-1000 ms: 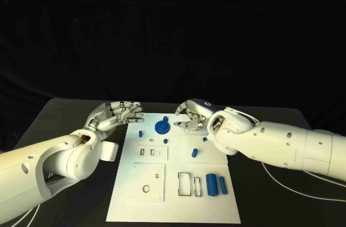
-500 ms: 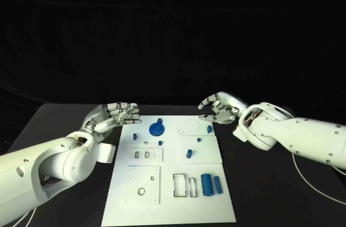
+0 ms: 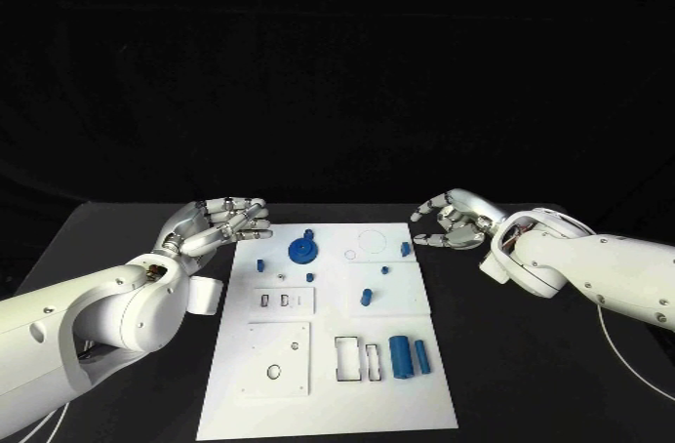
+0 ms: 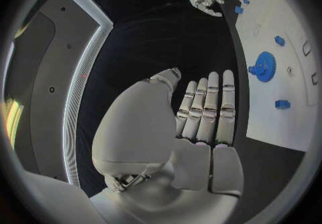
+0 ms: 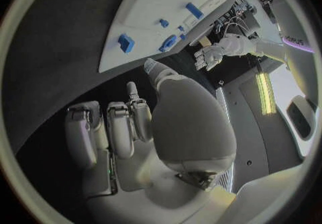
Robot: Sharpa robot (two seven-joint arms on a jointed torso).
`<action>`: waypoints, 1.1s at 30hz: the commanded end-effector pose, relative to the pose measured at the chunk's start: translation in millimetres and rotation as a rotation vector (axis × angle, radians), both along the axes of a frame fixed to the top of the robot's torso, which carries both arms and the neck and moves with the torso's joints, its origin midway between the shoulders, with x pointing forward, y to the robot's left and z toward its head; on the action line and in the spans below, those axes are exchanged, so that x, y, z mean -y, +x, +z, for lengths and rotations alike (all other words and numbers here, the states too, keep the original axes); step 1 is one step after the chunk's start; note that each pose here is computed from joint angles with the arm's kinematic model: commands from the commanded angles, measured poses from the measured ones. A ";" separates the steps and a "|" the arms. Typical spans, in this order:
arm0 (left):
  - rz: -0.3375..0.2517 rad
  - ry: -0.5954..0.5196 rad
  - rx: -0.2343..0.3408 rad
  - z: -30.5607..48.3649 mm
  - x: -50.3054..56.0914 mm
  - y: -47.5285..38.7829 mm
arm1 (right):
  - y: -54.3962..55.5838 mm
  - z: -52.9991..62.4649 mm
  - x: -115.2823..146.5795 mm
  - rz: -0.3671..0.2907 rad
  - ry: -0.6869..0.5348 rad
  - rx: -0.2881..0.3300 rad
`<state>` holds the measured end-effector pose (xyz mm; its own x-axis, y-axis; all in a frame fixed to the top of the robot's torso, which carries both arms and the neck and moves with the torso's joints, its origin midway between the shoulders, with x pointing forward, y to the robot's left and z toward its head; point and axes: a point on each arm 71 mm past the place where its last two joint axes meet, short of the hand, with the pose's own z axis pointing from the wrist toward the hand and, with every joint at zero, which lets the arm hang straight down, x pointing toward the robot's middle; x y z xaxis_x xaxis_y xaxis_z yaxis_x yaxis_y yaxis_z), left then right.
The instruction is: Assemble the parts on the task board
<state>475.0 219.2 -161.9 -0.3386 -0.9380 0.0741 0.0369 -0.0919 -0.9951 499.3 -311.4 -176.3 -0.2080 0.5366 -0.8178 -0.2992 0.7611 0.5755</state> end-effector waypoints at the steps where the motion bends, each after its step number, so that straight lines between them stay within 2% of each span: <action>1: -0.020 -0.012 0.010 1.7 2.4 -0.3 | -0.2 -6.7 -2.9 0.036 -0.036 -0.022; 13: -0.018 -0.011 0.011 1.8 1.5 -0.4 | 2.5 -24.4 -10.0 0.035 -0.079 -0.053; 33: -0.015 -0.009 0.012 1.8 -0.1 -0.4 | 5.4 -36.8 -19.8 0.031 -0.105 -0.067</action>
<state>475.1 221.2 -161.9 -0.3363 -0.9389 0.0728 0.0379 -0.0907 -0.9952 505.1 -292.6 -211.2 -0.2680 0.4615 -0.8457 -0.2858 0.8002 0.5273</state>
